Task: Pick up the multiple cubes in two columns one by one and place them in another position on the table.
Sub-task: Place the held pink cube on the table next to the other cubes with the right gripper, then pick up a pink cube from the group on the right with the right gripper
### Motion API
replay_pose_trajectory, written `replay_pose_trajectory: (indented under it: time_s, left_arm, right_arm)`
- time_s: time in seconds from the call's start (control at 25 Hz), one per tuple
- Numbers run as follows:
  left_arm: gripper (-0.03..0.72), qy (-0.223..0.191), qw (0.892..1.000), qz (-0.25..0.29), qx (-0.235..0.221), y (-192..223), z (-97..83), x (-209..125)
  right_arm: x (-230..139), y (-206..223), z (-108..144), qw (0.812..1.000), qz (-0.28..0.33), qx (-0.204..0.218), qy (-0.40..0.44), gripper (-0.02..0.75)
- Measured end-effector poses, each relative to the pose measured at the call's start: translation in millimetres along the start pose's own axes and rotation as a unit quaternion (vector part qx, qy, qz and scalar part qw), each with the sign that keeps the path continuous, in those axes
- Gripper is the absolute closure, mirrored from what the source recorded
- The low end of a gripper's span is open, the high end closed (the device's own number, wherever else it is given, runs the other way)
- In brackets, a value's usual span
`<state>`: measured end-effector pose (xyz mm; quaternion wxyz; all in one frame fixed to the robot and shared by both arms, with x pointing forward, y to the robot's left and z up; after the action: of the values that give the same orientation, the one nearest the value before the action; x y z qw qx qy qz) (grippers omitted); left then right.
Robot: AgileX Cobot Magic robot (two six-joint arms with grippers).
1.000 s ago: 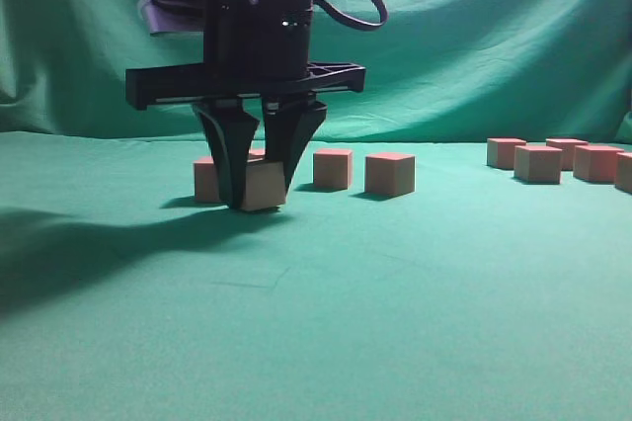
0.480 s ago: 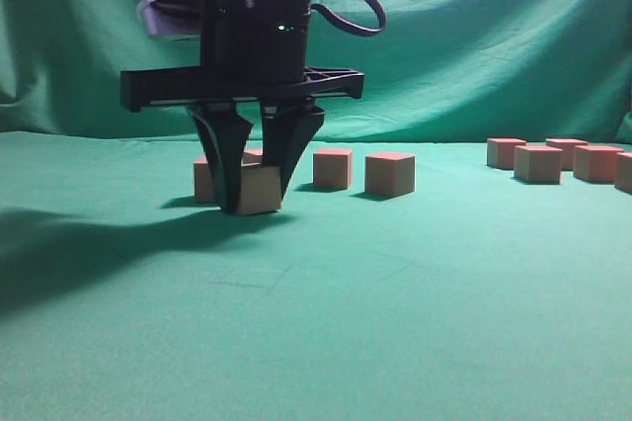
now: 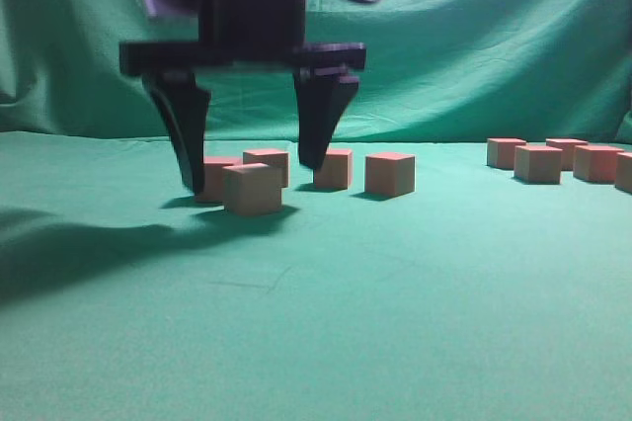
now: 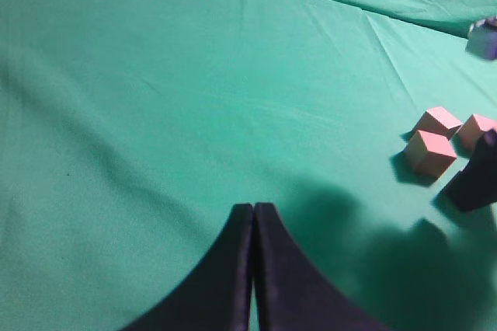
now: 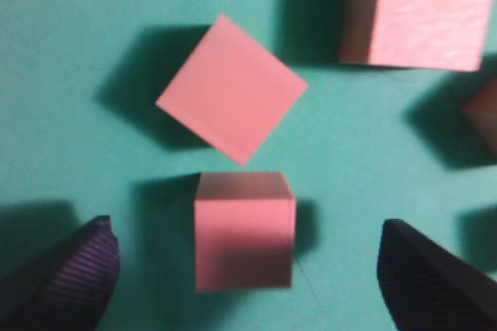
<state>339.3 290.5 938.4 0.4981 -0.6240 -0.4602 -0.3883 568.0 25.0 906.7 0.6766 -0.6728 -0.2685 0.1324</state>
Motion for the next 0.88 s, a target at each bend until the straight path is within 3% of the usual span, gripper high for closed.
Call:
replay_pose_trajectory:
  time_s: [0.08,0.12,0.36,0.44,0.64,0.68,0.88]
  left_arm:
    - [0.688,0.0,1.0,0.0,0.0,0.0,0.0,0.0]
    - [0.688,0.0,1.0,0.0,0.0,0.0,0.0,0.0]
    - [0.688,0.0,1.0,0.0,0.0,0.0,0.0,0.0]
    - [0.688,0.0,1.0,0.0,0.0,0.0,0.0,0.0]
    - [0.688,0.0,1.0,0.0,0.0,0.0,0.0,0.0]
    - [0.688,0.0,1.0,0.0,0.0,0.0,0.0,0.0]
    - [0.688,0.0,1.0,0.0,0.0,0.0,0.0,0.0]
  right_arm:
    - [4.1,-15.4,-1.1,1.0,0.008,-0.004,-0.005,0.102]
    - [7.6,-24.2,-1.3,1.0,0.007,-0.004,-0.011,0.118]
    - [23.7,-77.6,-3.5,0.998,-0.052,0.004,-0.023,0.118]
    - [24.3,-102.0,-12.3,0.996,-0.079,-0.011,-0.028,0.118]
    - [19.2,-172.6,-60.5,0.987,-0.153,-0.036,0.016,0.118]
    - [16.0,-182.3,-74.2,0.985,-0.161,-0.04,0.036,0.169]
    - [-17.3,-199.0,-148.0,0.977,-0.153,-0.072,0.127,0.169]
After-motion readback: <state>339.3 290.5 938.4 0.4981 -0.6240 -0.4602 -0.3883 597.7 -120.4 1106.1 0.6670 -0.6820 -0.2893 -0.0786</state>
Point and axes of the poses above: a point on each arm's last joint axis where the gripper is mounted, y pointing out along that axis toward the gripper, z along the wrist's bending axis when the last joint is at zero, x = y × z, the point moved 5 cm from there along y, pointing out along that axis toward the gripper, and after that the axes turned 4 degrees about y, right-handed, at the moved point
